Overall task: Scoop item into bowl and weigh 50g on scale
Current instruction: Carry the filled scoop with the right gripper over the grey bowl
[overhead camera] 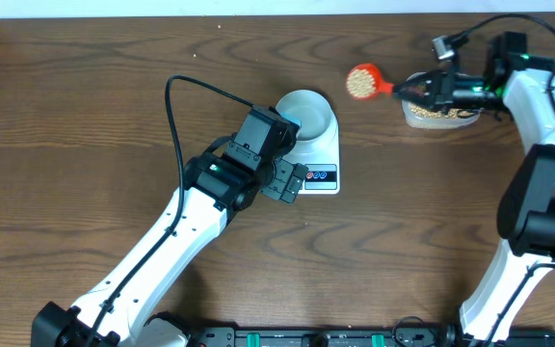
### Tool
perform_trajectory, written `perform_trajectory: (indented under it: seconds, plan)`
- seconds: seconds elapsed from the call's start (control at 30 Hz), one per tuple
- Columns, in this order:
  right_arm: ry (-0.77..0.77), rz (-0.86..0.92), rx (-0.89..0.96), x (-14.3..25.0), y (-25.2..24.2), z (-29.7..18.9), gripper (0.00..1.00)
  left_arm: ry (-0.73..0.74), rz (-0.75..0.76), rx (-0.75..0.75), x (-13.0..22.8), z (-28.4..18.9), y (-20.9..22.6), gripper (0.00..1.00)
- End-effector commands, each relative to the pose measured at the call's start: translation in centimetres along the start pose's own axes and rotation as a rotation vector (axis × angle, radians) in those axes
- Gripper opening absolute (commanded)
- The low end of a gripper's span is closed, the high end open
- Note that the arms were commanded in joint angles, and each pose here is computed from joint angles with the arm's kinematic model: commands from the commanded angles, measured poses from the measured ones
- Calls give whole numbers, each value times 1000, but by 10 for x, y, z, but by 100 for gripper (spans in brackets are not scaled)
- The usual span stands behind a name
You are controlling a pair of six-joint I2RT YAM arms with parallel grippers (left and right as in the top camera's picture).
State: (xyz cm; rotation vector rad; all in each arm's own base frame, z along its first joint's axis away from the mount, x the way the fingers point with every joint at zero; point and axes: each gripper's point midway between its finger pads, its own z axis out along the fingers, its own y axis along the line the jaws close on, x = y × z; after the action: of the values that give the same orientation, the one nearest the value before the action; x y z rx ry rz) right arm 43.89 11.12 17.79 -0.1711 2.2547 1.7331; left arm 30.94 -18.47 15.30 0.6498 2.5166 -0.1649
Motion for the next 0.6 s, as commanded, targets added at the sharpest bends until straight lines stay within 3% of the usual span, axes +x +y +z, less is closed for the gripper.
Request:
perform_trajectory:
  seconds: [0.0,0.57]
  plan:
    - [65,-10,18,12,0,25,1,0,-4,-1,-1,0,1,98]
    - [218,-101,149,38,-6,84,1,0,-4,-1,0,0,1,98]
